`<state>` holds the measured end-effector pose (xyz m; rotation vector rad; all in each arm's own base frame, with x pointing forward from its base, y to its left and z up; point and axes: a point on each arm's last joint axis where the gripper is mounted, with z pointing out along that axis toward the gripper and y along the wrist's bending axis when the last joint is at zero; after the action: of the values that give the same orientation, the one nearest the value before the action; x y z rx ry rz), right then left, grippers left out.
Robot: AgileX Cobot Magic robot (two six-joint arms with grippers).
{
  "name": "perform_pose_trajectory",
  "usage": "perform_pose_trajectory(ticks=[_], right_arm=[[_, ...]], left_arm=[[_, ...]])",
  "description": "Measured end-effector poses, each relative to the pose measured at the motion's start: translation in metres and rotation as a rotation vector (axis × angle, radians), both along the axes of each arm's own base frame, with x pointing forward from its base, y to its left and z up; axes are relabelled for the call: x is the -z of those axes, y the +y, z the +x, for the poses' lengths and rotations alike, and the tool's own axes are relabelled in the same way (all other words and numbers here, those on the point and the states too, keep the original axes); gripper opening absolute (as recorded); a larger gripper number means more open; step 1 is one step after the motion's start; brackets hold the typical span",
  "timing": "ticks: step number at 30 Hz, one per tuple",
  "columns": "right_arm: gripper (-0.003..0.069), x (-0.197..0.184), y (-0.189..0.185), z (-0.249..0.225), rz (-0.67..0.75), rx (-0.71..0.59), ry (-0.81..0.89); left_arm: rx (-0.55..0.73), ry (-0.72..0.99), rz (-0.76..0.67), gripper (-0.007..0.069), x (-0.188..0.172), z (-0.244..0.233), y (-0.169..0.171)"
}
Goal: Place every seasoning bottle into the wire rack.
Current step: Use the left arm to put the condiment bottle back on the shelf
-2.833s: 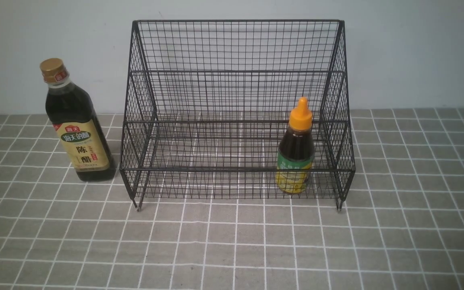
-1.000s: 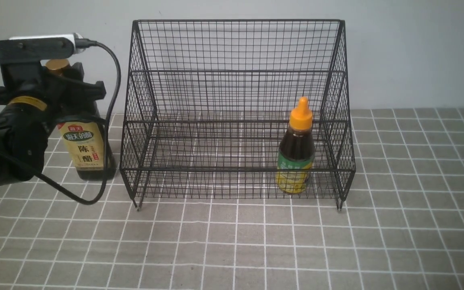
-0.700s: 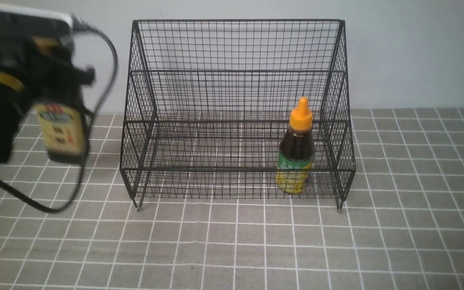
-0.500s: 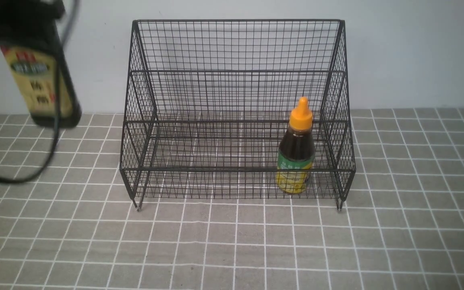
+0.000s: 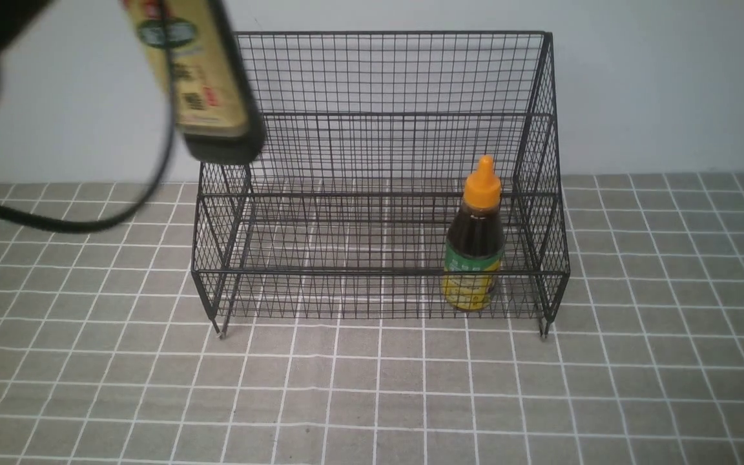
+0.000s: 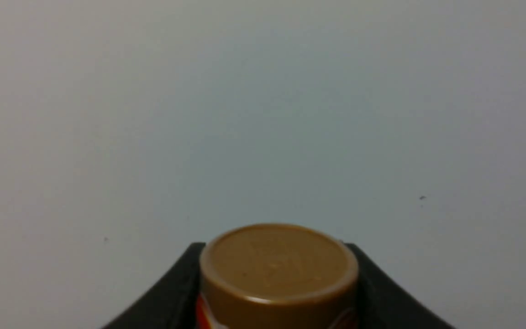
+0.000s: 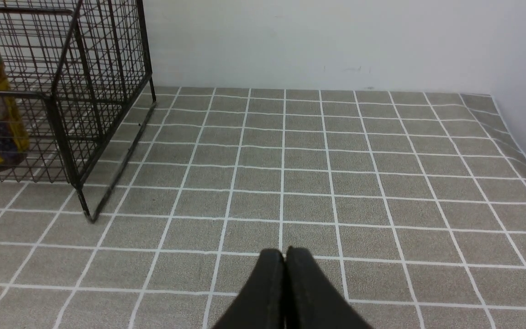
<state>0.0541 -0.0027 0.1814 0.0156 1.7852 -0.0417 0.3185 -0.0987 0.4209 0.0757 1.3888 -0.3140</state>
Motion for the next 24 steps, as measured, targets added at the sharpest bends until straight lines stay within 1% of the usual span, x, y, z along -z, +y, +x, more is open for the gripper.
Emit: perform_pose_trajectory(ticks=[6,10,15,16,22,24], right_arm=[[-0.0012,0.000,0.000,0.000,0.000,0.000,0.000],[-0.0012,0.000,0.000,0.000,0.000,0.000,0.000],[-0.0012,0.000,0.000,0.000,0.000,0.000,-0.001],[-0.0012,0.000,0.000,0.000,0.000,0.000,-0.001],[-0.0012,0.000,0.000,0.000,0.000,0.000,-0.001],[-0.0012,0.000,0.000,0.000,0.000,0.000,-0.001]], left_arm=[[-0.017,0.071,0.019,0.0304,0.029,0.026,-0.014],[-0.053,0.101,0.021,0.0304,0.043,0.039,-0.016],[-0.088,0.149,0.073,0.0304,0.061,0.050,-0.018],[-0.115,0.155,0.073,0.0304,0.063,0.051,-0.018],[-0.034,0.286,0.141,0.0304,0.090,0.059,-0.026],[-0.023,0.306,0.147,0.0304,0.094,0.060,-0.027]])
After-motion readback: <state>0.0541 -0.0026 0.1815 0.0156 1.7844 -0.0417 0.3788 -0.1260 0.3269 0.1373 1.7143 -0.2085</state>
